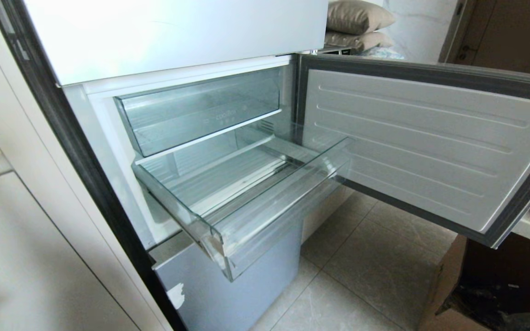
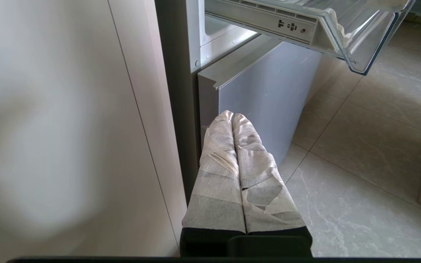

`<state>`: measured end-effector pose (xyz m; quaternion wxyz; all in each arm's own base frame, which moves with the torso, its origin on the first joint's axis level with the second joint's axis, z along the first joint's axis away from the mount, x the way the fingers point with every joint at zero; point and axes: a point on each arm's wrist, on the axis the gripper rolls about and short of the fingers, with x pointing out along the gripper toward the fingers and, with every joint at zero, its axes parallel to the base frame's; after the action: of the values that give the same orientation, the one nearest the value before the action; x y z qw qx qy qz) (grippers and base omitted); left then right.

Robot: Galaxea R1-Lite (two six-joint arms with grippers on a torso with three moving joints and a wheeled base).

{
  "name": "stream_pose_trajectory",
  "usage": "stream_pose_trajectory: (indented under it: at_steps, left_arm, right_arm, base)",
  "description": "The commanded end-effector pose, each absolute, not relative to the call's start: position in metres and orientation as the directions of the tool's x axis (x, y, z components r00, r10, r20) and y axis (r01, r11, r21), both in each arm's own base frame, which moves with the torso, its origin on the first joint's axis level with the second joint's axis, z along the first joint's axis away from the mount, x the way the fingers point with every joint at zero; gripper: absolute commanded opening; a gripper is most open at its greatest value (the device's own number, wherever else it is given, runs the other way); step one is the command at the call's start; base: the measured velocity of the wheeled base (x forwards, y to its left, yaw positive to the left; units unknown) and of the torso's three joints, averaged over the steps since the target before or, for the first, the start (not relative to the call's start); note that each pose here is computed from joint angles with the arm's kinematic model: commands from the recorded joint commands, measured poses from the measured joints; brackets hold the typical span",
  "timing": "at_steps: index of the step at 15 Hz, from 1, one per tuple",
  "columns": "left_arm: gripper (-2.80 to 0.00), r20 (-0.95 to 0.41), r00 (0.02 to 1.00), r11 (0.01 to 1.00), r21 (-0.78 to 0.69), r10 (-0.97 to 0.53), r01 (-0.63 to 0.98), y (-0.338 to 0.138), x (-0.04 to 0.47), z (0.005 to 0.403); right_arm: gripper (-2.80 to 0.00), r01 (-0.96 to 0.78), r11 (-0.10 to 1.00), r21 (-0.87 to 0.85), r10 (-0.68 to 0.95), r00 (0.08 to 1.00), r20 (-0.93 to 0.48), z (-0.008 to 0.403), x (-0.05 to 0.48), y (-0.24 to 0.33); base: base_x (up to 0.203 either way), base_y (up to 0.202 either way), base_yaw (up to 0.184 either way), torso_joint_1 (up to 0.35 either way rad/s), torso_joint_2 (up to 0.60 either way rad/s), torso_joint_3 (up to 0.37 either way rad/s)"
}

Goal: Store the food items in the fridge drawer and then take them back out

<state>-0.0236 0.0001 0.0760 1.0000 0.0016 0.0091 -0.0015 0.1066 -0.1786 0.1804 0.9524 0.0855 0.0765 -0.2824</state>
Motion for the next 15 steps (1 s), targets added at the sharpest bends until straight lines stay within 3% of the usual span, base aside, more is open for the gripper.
stream_pose_trajectory:
  at_steps: [1,7,15]
  left_arm:
    - [-2.80,-0.018,1.000,1.000,0.003,-0.003,0.003,0.000,-0.024,0.076]
    - [-2.80,-0.018,1.000,1.000,0.003,-0.003,0.003,0.000,-0.024,0.076]
    - [-2.80,-0.018,1.000,1.000,0.003,-0.003,0.003,0.000,-0.024,0.076]
  right_arm:
    - [-2.80,0.502,0.864,0.044,-0.497,0.863,-0.096,0.186,0.081,-0.117]
    - [-2.80,0.412,0.911,-0.002,-0.406,0.898,-0.171,0.155,0.066,-0.075]
    - [-2.80,0.228,0.971,-0.068,-0.237,0.954,-0.183,0.147,0.073,-0.057]
  base:
    - [0.000,0.000,0.000,0.000,0.00,0.000]
    - [0.000,0.000,0.017,0.000,0.00,0.001]
    - [0.002,-0.007,0.172,0.002,0.00,0.000]
